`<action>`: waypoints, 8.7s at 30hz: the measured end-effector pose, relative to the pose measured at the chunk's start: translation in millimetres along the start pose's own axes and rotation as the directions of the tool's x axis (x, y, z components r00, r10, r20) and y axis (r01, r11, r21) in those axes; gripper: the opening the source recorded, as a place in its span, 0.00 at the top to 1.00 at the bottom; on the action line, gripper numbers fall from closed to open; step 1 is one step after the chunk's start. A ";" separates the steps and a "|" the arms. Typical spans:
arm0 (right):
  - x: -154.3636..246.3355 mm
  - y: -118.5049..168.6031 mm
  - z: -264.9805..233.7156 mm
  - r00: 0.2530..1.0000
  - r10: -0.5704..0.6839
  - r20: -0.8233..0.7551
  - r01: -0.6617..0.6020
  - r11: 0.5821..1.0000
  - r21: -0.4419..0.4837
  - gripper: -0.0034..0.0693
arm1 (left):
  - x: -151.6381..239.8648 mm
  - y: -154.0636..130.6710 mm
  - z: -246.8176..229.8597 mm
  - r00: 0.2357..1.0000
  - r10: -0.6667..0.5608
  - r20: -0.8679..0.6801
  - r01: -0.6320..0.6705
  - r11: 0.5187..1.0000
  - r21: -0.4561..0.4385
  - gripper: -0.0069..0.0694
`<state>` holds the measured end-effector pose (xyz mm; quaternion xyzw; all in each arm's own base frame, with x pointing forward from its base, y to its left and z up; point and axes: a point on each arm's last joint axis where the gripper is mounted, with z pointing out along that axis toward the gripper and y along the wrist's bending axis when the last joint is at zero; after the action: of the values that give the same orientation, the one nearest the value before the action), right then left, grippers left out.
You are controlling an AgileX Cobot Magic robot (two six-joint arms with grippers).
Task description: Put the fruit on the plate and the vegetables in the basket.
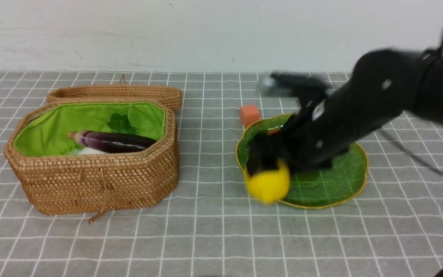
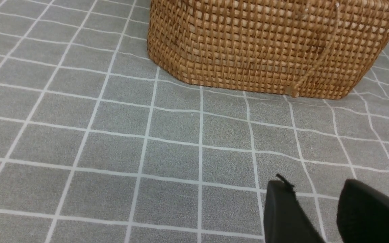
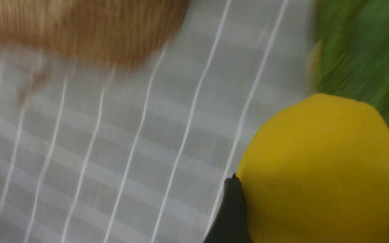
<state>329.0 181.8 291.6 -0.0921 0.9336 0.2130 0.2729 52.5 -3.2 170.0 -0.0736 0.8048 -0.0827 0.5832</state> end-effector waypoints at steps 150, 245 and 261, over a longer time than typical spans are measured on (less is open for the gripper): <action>109.5 -66.6 -168.7 0.962 -0.177 0.207 0.139 0.973 0.183 0.98 | 0.0 0.0 0.0 1.000 0.000 0.000 0.000 1.000 0.000 0.60; 306.5 -124.7 -122.9 0.787 -0.342 0.515 0.003 0.835 0.550 0.88 | 0.0 0.0 0.0 1.000 0.000 0.000 0.000 1.000 0.000 0.60; 306.5 -124.7 -122.9 0.786 -0.341 0.515 0.003 0.836 0.549 0.85 | 0.0 0.0 0.0 1.000 0.000 0.000 0.000 1.000 0.000 0.60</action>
<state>51.5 -1.6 173.5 -0.0318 0.8090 -0.0566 0.5842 52.5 -3.2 170.0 -0.0736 0.8048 -0.0827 0.5831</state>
